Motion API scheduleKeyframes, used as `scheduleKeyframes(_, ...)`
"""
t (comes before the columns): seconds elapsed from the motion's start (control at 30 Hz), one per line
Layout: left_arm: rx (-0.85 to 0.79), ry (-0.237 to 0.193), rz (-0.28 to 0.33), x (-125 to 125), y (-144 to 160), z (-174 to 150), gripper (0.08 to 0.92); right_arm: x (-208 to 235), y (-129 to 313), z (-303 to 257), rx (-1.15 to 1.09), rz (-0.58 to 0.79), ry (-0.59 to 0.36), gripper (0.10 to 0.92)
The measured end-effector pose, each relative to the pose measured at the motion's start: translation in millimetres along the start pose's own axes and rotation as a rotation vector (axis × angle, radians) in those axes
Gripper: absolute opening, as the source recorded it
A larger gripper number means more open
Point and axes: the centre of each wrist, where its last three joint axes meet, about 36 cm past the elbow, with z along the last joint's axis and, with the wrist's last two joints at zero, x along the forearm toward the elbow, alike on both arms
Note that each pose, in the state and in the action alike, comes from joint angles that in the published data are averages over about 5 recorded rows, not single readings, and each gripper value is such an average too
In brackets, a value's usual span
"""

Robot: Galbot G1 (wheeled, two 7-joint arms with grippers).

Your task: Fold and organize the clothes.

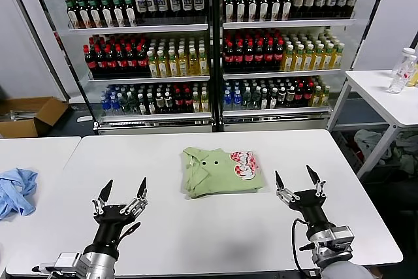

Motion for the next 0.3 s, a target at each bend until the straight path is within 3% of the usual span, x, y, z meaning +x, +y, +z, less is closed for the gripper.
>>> scheduleKeyframes(0.3, -0.013, -0.014, 0.010, 2.7, -0.7, 2.7, 0.823, 7.6, 4.0, -5.5, -0.003, -0.007, -0.017, 0.823)
